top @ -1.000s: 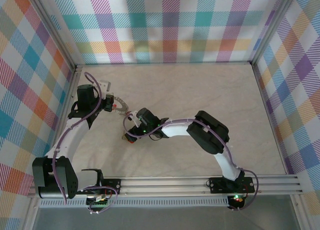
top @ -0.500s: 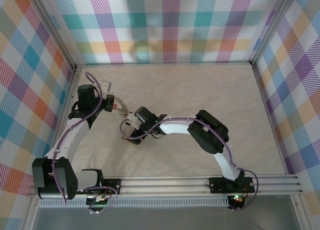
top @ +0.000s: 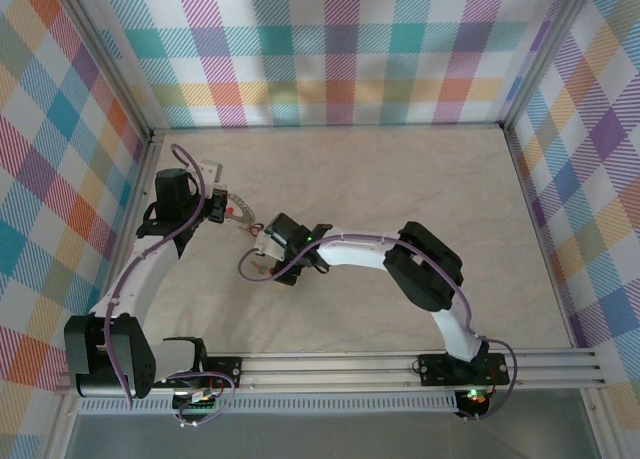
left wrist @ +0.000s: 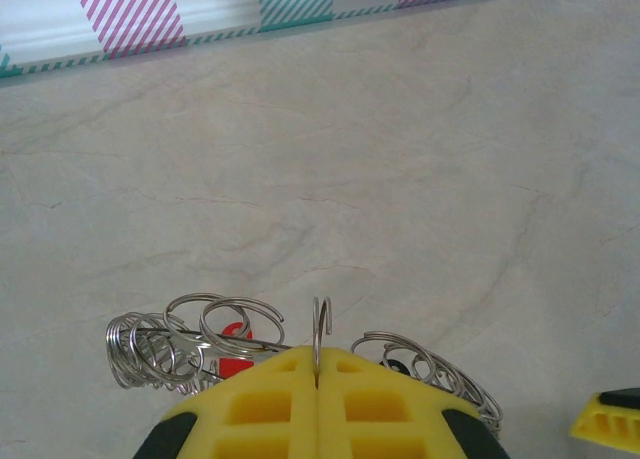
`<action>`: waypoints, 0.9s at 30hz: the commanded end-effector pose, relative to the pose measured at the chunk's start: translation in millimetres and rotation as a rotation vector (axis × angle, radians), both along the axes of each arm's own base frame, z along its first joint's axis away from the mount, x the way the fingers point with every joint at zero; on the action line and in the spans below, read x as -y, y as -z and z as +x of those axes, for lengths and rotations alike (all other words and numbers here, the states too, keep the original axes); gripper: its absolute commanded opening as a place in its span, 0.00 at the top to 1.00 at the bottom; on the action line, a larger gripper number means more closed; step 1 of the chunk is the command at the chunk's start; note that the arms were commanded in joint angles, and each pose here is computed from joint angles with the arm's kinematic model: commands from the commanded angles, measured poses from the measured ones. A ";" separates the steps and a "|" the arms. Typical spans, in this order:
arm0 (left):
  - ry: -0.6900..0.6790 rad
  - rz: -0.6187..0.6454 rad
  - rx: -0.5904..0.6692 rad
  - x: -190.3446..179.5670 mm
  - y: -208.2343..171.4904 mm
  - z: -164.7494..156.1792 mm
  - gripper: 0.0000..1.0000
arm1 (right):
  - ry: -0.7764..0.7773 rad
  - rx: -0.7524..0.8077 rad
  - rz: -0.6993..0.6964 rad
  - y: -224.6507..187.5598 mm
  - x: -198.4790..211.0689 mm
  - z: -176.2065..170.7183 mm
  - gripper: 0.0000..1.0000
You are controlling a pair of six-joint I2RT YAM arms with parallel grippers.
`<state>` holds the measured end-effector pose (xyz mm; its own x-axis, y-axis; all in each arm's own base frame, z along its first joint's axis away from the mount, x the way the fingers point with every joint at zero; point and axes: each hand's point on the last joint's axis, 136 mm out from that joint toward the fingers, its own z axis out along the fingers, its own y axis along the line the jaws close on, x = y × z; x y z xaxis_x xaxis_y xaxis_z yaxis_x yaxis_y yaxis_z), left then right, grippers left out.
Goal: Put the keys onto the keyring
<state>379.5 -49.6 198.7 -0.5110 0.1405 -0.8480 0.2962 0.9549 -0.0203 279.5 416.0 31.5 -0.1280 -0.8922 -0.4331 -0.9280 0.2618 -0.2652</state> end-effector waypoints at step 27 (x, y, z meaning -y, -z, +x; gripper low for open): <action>0.124 -0.008 0.038 33.7 -10.7 -6.8 1.00 | -0.387 -0.148 0.014 -25.2 116.1 -71.5 0.48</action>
